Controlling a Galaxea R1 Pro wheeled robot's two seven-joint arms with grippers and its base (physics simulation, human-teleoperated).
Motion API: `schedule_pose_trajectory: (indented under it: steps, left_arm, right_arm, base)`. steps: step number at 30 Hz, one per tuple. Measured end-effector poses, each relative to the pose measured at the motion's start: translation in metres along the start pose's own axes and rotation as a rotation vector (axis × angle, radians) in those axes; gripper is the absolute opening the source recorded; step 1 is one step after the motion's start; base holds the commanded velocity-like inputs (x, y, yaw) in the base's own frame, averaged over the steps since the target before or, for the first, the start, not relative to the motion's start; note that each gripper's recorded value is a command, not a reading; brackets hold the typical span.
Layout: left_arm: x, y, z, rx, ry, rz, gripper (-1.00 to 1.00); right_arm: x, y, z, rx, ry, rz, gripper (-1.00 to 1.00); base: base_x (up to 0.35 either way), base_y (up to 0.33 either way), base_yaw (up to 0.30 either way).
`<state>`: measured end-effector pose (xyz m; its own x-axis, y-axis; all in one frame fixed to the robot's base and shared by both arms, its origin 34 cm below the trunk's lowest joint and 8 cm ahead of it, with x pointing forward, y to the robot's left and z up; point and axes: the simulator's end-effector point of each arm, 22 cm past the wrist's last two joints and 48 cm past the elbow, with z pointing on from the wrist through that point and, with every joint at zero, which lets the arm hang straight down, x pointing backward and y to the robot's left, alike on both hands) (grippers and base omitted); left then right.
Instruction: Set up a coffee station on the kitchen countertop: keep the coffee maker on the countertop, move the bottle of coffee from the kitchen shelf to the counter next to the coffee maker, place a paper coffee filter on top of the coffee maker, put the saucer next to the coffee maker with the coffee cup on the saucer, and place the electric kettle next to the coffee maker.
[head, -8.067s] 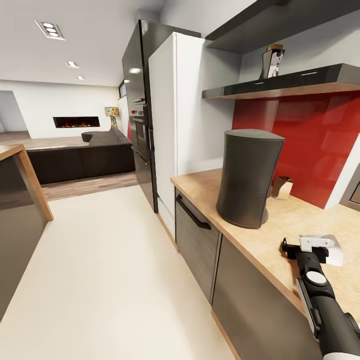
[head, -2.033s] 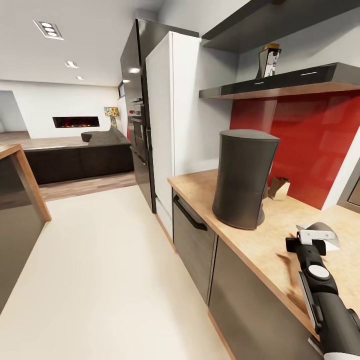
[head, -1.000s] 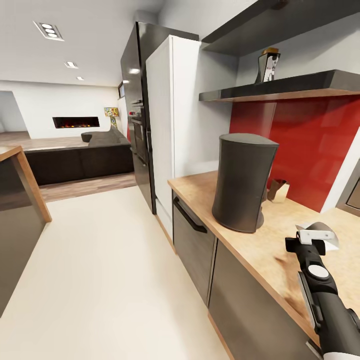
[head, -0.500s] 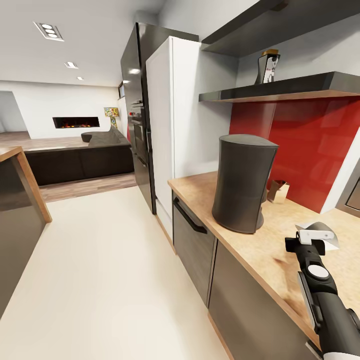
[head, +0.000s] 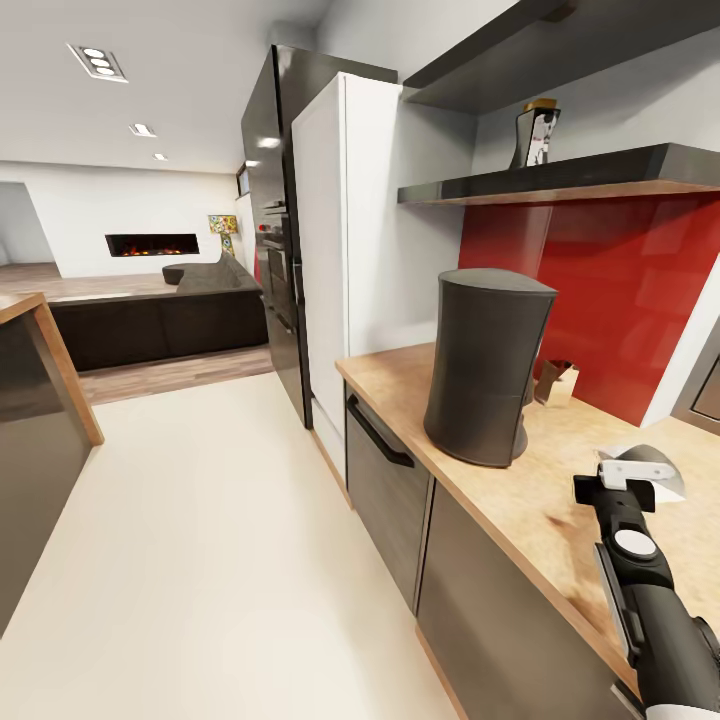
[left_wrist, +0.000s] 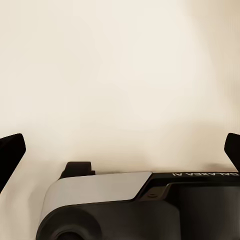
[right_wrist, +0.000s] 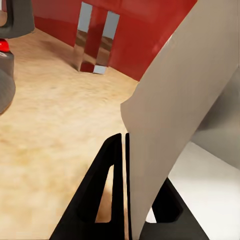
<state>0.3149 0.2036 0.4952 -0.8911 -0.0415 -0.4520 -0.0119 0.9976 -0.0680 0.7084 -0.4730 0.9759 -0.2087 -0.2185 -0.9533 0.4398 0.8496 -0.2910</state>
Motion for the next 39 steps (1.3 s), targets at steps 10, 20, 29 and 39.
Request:
schedule_pose_trajectory:
  steps: [10,20,29,39]
  left_arm:
    - [0.000,0.000,0.000,0.000,0.000,0.000,1.00]
    - [0.000,0.000,0.000,0.000,0.000,0.000,1.00]
    - [0.000,0.000,0.000,0.000,0.000,0.000,1.00]
    - [0.000,0.000,0.000,0.000,0.000,0.000,1.00]
  right_arm:
    - [-0.005,0.009,-0.007,0.086,0.002,-0.049,-1.00]
    - [-0.005,0.011,-0.008,0.085,0.003,-0.049,-1.00]
    - [-0.005,0.011,-0.008,0.084,0.003,-0.049,-1.00]
    - [-0.005,0.011,-0.008,0.083,0.003,-0.049,-1.00]
  base:
    - [0.000,0.000,0.000]
    - [0.000,0.000,0.000]
    - [0.000,0.000,0.005]
    - [0.000,0.000,0.082]
